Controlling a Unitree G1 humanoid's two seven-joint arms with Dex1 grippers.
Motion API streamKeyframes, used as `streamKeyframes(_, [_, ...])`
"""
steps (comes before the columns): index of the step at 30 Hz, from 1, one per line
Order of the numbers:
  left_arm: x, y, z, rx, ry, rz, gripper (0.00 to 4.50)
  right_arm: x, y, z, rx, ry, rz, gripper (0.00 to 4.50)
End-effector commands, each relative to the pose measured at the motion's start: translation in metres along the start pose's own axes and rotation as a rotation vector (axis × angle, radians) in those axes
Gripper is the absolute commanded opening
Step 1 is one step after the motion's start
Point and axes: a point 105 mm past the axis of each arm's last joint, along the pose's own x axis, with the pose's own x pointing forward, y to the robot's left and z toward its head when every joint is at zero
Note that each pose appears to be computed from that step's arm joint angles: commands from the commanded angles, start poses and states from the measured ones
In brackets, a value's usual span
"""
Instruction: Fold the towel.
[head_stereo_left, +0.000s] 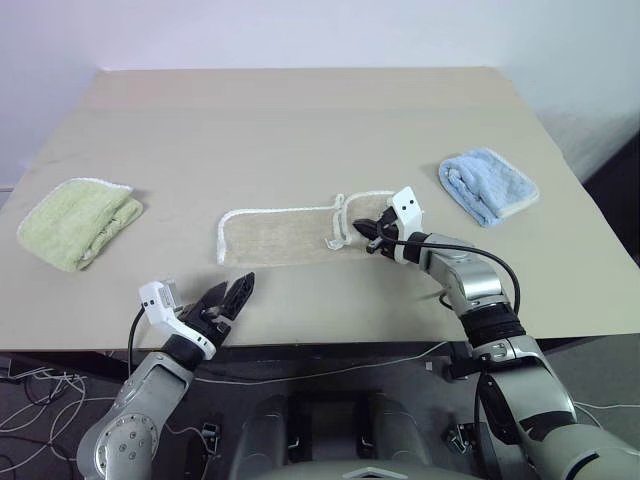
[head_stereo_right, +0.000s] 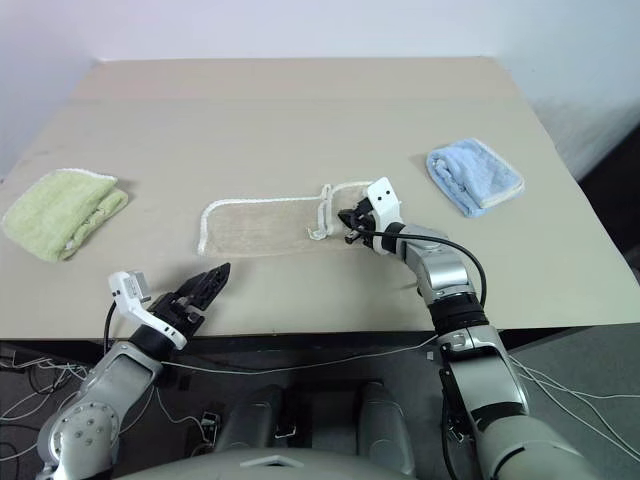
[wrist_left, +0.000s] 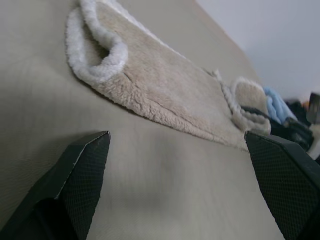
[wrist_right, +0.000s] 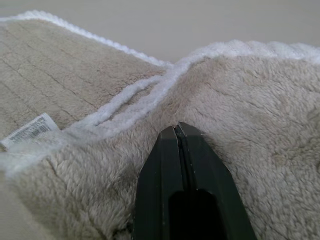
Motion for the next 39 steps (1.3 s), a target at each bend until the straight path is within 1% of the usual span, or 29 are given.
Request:
streamKeyframes(1, [0.002,-0.003,0.003,-0.094,-0.022,0.022,4.5,-0.01,0.001,0.039,-0.045,-0.135,0.024,0.03])
streamKeyframes(4, [0.01,-0.003,0.009,-0.207,-0.052,0.032,4.5,-0.02,0.0,0.064,-0.071,-0.213,0.025,0.03])
streamKeyframes(10, [0.031,-0.004,0.005,-0.3,-0.013,0.05,4.5,-0.039,0.0,0.098,-0.095,-0.328,0.026,0.03])
streamKeyframes(15, [0.046,0.002,0.001,-0.344,0.028,0.082,4.5,-0.044,0.001,0.103,-0.097,-0.346,0.017,0.03])
streamKeyframes(19, [0.056,0.005,0.005,-0.389,0.018,0.084,4.5,-0.047,0.001,0.1,-0.093,-0.341,-0.002,0.03])
streamKeyframes(22, [0.059,0.005,0.01,-0.414,-0.001,0.074,3.94,-0.049,0.001,0.098,-0.091,-0.338,-0.014,0.0])
streamKeyframes(29, [0.065,0.002,0.019,-0.42,-0.044,0.042,1.46,-0.051,0.001,0.095,-0.097,-0.333,-0.034,0.0])
streamKeyframes(30, [0.065,0.002,0.02,-0.42,-0.05,0.039,1.17,-0.051,0.001,0.095,-0.097,-0.332,-0.035,0.0])
streamKeyframes(33, [0.064,0.004,0.03,-0.426,-0.093,0.036,0.1,-0.052,0.001,0.093,-0.099,-0.328,-0.041,0.0])
streamKeyframes(34, [0.063,0.005,0.034,-0.424,-0.107,0.039,0.02,-0.053,0.001,0.092,-0.1,-0.327,-0.042,0.0])
streamKeyframes(36, [0.062,0.009,0.039,-0.408,-0.121,0.05,0.02,-0.053,0.002,0.092,-0.1,-0.327,-0.043,0.0])
streamKeyframes(39, [0.06,0.011,0.055,-0.324,-0.142,0.054,0.02,-0.053,0.002,0.091,-0.102,-0.327,-0.046,0.0])
